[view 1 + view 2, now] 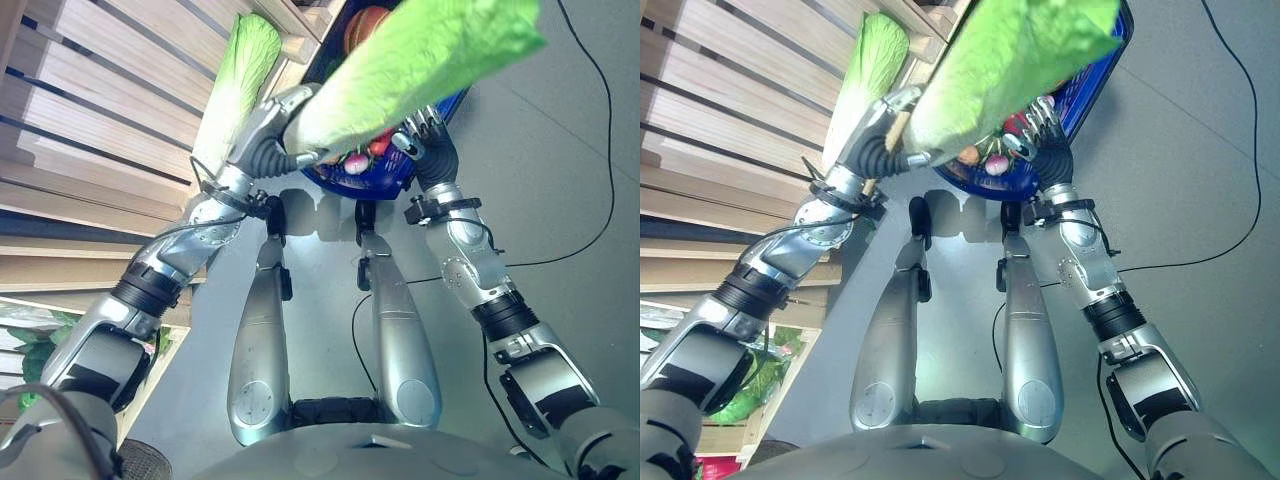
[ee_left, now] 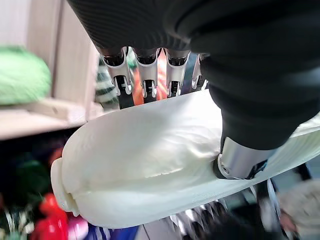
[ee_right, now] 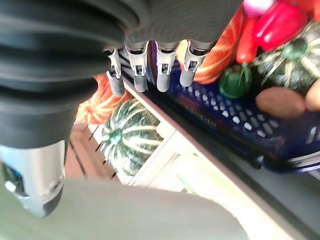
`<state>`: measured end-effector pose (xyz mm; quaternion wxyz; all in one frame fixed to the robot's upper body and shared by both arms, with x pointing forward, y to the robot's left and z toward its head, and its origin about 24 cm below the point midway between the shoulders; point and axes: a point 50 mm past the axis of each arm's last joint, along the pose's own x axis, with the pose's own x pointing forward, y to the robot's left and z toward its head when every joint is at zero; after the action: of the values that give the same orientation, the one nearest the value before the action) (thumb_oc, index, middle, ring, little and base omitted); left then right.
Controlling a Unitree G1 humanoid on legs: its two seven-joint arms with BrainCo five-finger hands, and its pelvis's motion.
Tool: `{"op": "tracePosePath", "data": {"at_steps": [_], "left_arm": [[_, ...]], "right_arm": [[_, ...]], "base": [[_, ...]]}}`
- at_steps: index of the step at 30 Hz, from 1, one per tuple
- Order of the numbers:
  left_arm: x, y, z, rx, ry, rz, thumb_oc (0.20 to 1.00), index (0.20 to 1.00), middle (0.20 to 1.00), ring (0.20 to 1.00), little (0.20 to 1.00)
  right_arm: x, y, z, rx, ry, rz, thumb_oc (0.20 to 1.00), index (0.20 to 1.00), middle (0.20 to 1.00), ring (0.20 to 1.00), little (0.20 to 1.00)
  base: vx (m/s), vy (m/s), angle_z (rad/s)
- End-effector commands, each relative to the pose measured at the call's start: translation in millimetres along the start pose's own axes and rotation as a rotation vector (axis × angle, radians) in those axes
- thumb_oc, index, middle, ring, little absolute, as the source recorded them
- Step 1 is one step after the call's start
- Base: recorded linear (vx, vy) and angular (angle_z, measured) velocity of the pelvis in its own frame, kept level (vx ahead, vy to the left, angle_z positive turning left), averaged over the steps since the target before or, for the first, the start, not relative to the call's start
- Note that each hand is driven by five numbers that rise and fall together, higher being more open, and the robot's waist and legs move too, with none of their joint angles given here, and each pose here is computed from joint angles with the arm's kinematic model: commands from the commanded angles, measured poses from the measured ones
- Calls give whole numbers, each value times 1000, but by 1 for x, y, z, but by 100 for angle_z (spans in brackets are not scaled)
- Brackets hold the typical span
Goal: Pick up fruits and vegetables into the basket
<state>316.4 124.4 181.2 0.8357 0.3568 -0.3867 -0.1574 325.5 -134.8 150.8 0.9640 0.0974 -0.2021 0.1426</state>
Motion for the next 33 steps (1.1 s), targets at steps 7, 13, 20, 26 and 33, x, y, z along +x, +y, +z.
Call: {"op": "tracePosePath", "data": {"at_steps": [7,13,20,26,33], "left_arm": [[16,-8,43,-131,-219,-79,200,200,200,200,200],[16,-14,41,-140,-197,-123,200,200,200,200,200],[13,-16,30,-172,-109,-129,200,200,200,200,200],[10,-17,23,-186,-42,-108,200,200,200,200,200],[5,-15,17,-159,-12,-119,200,200,200,200,200]], "right_arm": [[6,15,32,48,-152,74,1000,1000,1000,1000,1000],[6,18,38,61,-184,106,1000,1000,1000,1000,1000],[6,23,43,65,-181,163,1000,1000,1000,1000,1000],[4,29,42,74,-156,225,1000,1000,1000,1000,1000],[2,35,42,191,-114,340,1000,1000,1000,1000,1000]], "base": [[0,0,0],[0,0,0],[0,0,0],[0,0,0],[0,0,0]]}}
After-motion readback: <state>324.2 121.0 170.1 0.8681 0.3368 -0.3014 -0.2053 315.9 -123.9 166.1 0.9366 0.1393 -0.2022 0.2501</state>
